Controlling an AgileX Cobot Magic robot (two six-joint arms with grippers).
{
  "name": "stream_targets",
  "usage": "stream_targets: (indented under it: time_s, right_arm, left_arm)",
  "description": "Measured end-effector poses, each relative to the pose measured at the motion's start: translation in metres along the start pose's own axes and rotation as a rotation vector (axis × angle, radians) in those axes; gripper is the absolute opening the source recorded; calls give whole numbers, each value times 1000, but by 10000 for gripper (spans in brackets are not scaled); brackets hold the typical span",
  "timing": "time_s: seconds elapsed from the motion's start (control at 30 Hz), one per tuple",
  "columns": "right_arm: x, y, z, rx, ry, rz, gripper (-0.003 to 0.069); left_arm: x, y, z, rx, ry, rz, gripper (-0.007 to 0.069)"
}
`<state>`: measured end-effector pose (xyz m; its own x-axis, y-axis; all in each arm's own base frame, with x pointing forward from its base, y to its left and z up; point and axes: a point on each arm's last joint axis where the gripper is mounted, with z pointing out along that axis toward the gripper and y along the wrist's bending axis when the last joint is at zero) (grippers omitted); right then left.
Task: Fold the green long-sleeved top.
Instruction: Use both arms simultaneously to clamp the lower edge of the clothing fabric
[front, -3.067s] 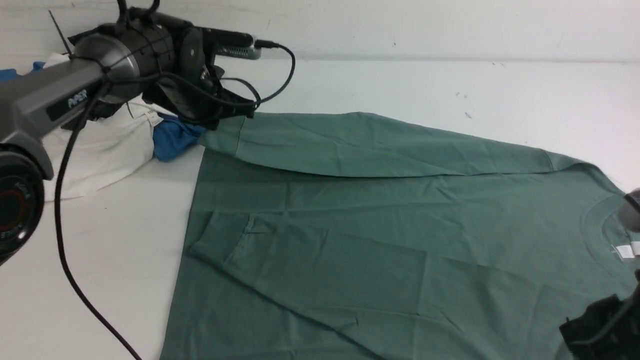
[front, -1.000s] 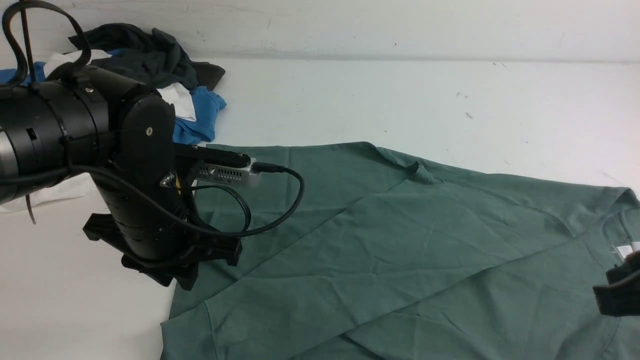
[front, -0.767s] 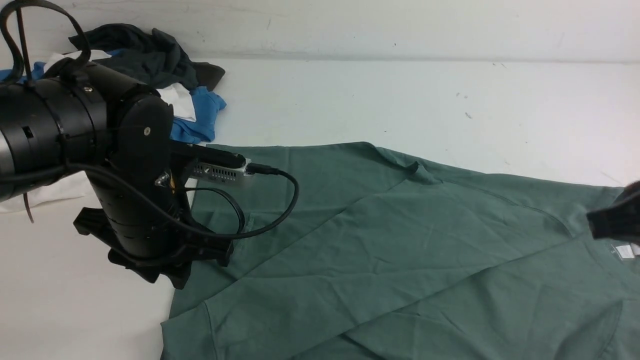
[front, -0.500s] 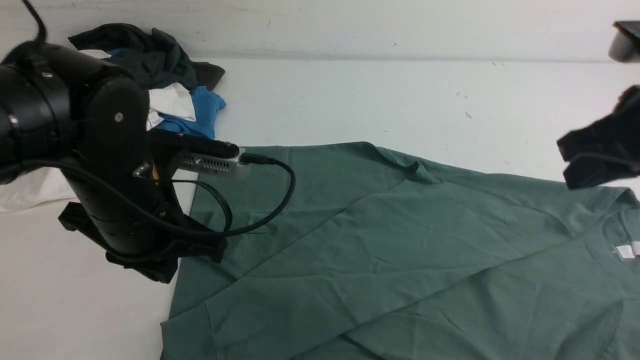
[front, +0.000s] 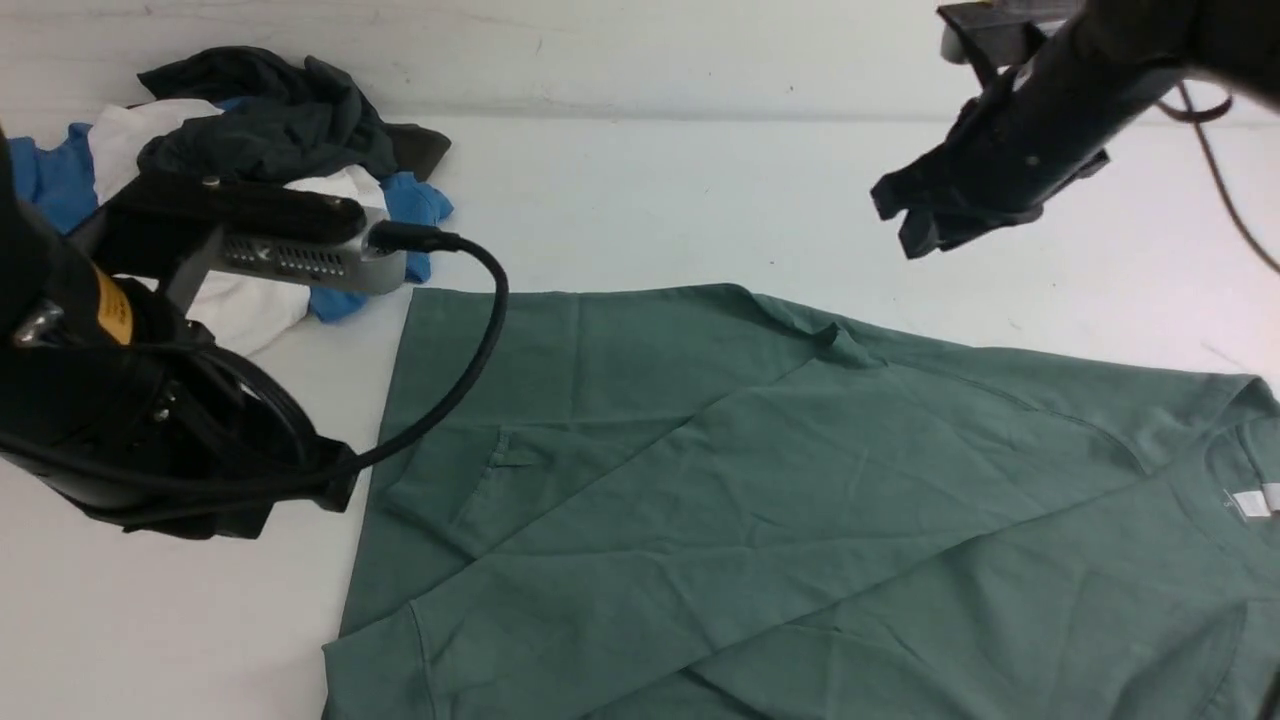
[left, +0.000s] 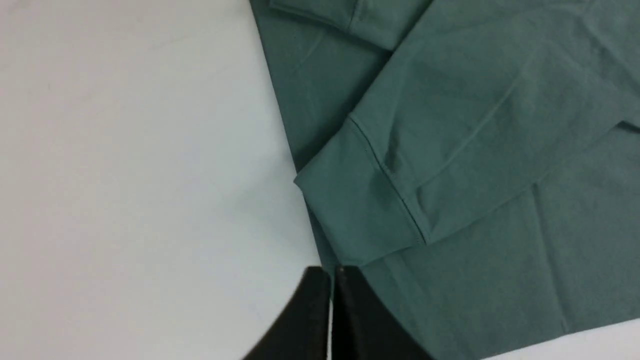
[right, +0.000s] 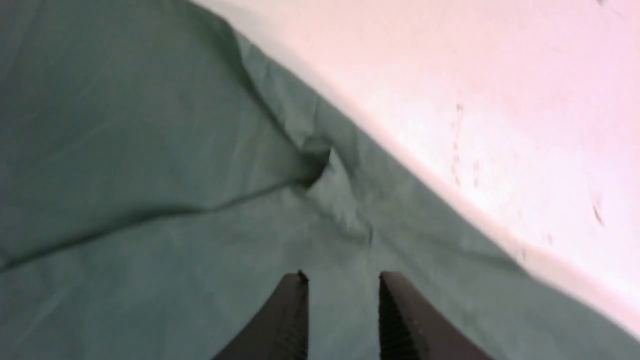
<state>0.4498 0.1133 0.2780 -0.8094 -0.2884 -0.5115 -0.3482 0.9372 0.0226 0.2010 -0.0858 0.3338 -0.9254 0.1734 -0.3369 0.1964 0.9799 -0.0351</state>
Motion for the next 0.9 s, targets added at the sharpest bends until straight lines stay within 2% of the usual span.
stream_targets:
  time_s: [0.13, 0.27, 0.63, 0.7, 0.77, 0.8, 0.83, 0.87, 0.9]
  right_arm:
    - [-9, -5, 50, -8, 27, 6, 351]
    - [-10, -7, 84, -19, 53, 13, 399]
    - [4, -4, 132, -90, 118, 18, 404]
    - [4, -4, 134, -91, 120, 15, 378]
    - [4, -3, 134, -92, 117, 14, 310]
    - [3, -4, 133, -91, 112, 13, 227]
    - [3, -4, 133, -91, 110, 13, 213]
    - [3, -4, 133, -91, 108, 13, 156]
    - [2, -4, 133, -90, 104, 13, 71]
  left_arm:
    - [2, 1, -1, -8, 16, 1, -4]
    - [2, 3, -1, -26, 12, 9, -4]
    - [1, 5, -1, -49, 6, 17, -4]
    - [1, 5, -1, -49, 6, 17, -4]
    - [1, 5, -1, -49, 6, 17, -4]
    - [1, 5, -1, -50, 6, 18, -4]
    - [1, 5, -1, -50, 6, 18, -4]
    - [1, 5, -1, -50, 6, 18, -4]
    - [1, 5, -1, -51, 6, 18, -4]
